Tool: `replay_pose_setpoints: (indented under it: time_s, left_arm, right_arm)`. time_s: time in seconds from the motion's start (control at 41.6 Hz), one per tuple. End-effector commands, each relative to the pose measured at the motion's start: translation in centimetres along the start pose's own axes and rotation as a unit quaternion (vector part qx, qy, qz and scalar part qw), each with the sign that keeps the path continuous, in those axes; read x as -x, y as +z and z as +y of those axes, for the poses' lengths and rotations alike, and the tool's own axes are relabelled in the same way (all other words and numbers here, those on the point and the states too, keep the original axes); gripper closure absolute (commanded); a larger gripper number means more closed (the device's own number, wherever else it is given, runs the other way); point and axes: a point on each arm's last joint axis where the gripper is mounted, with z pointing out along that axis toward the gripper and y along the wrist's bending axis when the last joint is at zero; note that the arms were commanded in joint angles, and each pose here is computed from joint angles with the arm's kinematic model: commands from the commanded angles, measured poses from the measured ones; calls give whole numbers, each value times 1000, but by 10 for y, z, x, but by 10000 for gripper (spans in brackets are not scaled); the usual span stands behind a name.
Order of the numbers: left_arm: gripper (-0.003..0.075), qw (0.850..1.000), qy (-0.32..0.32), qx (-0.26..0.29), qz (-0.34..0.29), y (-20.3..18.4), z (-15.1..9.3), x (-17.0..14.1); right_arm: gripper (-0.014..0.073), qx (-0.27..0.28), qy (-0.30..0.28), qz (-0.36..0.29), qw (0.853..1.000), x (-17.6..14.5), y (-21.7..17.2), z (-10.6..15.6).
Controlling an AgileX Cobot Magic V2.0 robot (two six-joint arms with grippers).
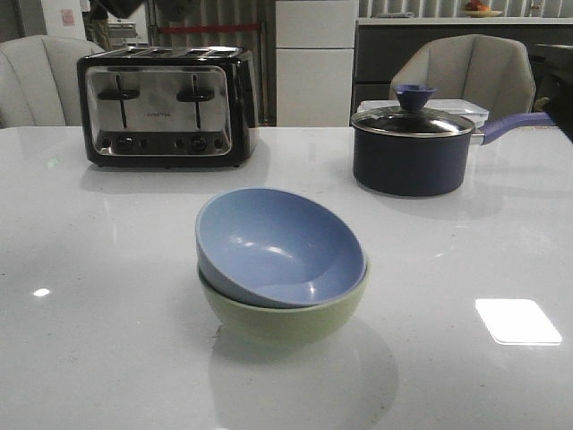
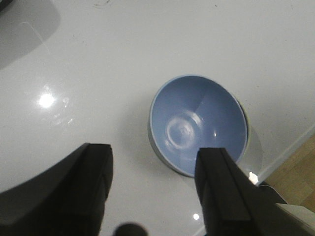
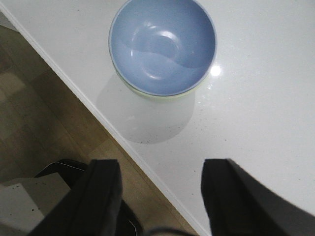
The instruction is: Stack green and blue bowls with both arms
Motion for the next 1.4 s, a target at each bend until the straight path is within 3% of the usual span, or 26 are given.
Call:
replay_pose_setpoints:
  time_s: [0.0, 0.457, 0.794, 1.155, 1.371]
  left_arm:
    - [278, 998, 4, 3, -60, -35, -7, -11]
    - [278, 992, 4, 13, -122, -81, -22, -118]
    - [287, 991, 4, 14, -133, -83, -25, -147]
    - [293, 990, 10, 22, -138, -83, -24, -147]
    - [458, 990, 10, 22, -138, -83, -24, -147]
  right_arm:
    - [119, -9, -5, -45, 999, 12, -7, -1]
    - [119, -7, -4, -45, 999, 12, -7, -1]
    - [122, -7, 0, -44, 999, 12, -7, -1]
    - [325, -11, 13, -43, 999, 12, -7, -2]
    - [478, -11, 13, -43, 999, 12, -7, -2]
